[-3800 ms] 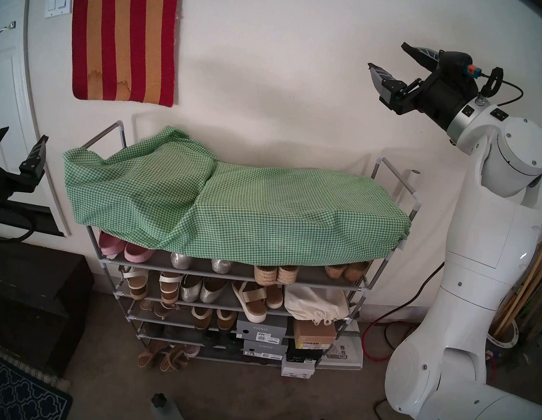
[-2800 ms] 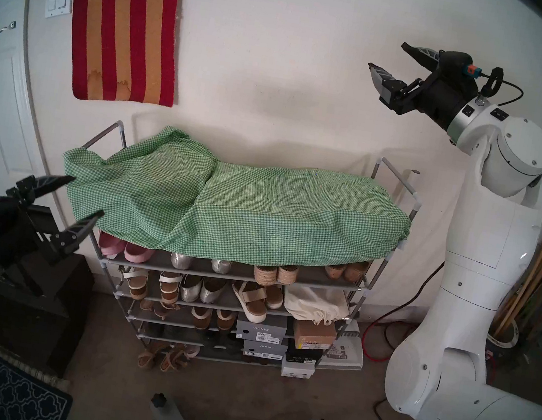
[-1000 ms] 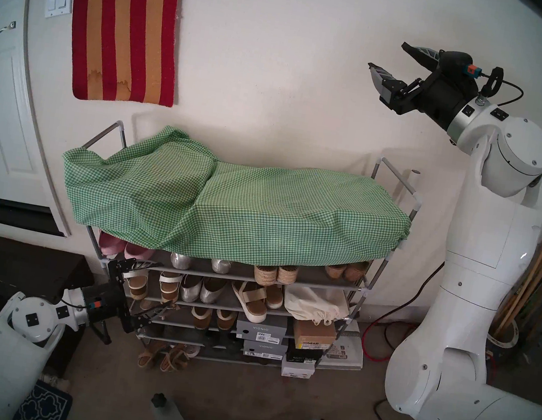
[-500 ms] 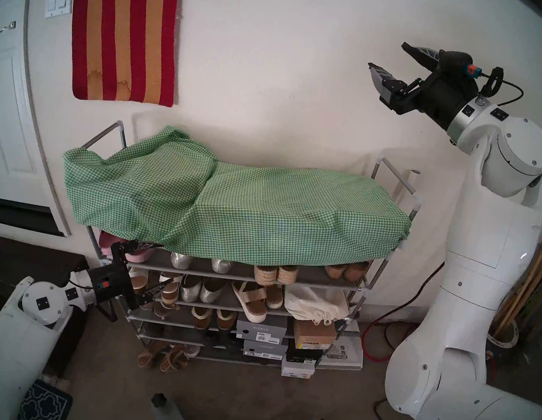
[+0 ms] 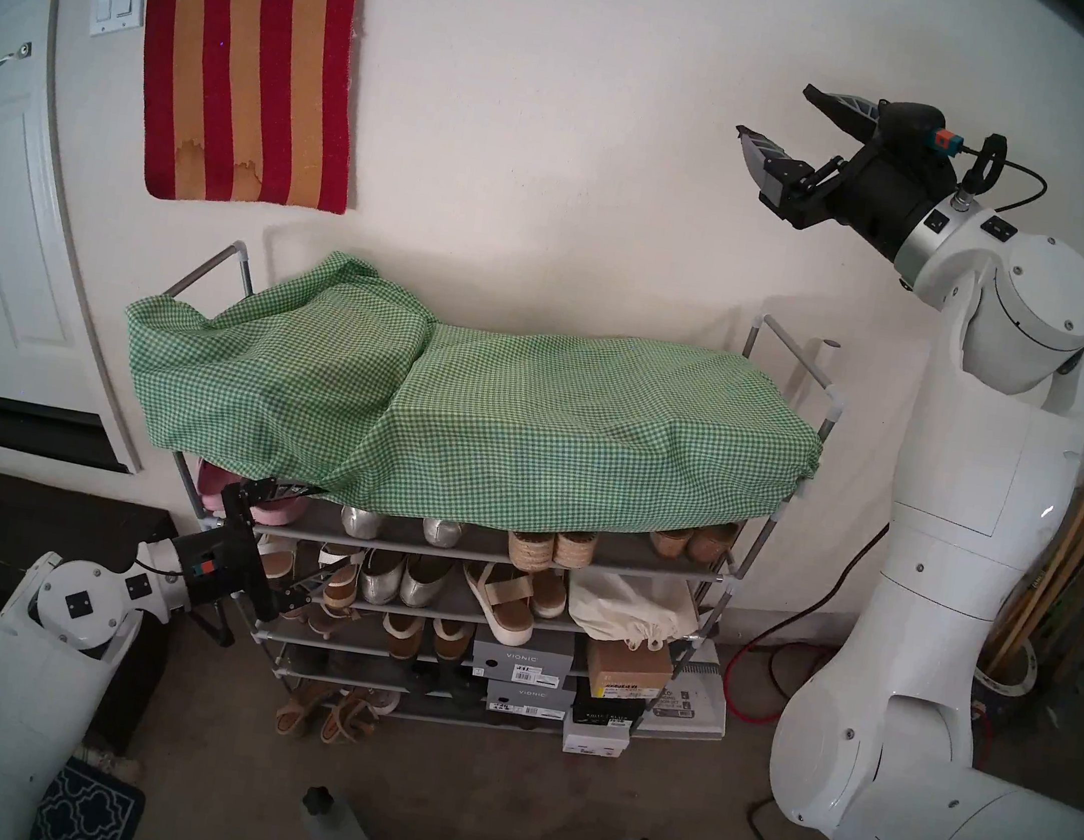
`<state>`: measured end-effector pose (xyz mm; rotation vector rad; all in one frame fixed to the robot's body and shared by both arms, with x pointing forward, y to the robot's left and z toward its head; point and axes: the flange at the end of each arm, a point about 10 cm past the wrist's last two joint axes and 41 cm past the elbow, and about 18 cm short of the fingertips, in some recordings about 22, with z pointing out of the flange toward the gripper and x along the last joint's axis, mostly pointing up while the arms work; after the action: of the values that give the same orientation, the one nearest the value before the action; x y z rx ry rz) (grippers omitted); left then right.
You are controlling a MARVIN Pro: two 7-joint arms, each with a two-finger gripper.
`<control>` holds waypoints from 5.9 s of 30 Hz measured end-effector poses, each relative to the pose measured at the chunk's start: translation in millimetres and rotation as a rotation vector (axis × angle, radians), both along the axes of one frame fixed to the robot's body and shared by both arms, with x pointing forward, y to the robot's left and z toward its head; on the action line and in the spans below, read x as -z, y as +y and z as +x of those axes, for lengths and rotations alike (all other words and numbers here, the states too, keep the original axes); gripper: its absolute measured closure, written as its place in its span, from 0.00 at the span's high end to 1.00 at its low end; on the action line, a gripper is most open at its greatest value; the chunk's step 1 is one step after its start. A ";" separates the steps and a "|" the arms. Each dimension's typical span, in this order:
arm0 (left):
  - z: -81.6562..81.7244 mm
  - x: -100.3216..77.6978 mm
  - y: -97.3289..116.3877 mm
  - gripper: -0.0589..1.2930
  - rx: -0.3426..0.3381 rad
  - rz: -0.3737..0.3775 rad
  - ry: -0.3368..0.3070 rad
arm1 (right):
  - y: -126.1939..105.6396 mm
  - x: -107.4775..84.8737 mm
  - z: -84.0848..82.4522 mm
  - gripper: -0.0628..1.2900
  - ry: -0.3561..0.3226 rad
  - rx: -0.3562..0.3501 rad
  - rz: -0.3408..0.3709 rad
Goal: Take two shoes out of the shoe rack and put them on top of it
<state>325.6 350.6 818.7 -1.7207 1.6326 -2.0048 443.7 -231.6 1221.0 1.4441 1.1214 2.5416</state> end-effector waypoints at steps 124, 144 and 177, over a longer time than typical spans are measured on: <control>104.5 79.3 -18.5 0.98 -0.048 0.224 0.010 | 0.0 -0.1 0.0 0.95 0.000 0.000 0.000; 123.0 58.9 -9.2 0.98 -0.055 0.206 0.005 | 0.0 -0.1 0.0 0.95 0.000 0.000 0.000; 192.4 50.6 -5.4 0.96 0.010 0.412 0.263 | 0.0 -0.1 0.0 0.95 0.000 0.000 0.000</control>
<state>517.9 345.2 768.1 -1.8642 1.9583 -1.3541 443.7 -231.7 1221.1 1.4438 1.1210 2.5417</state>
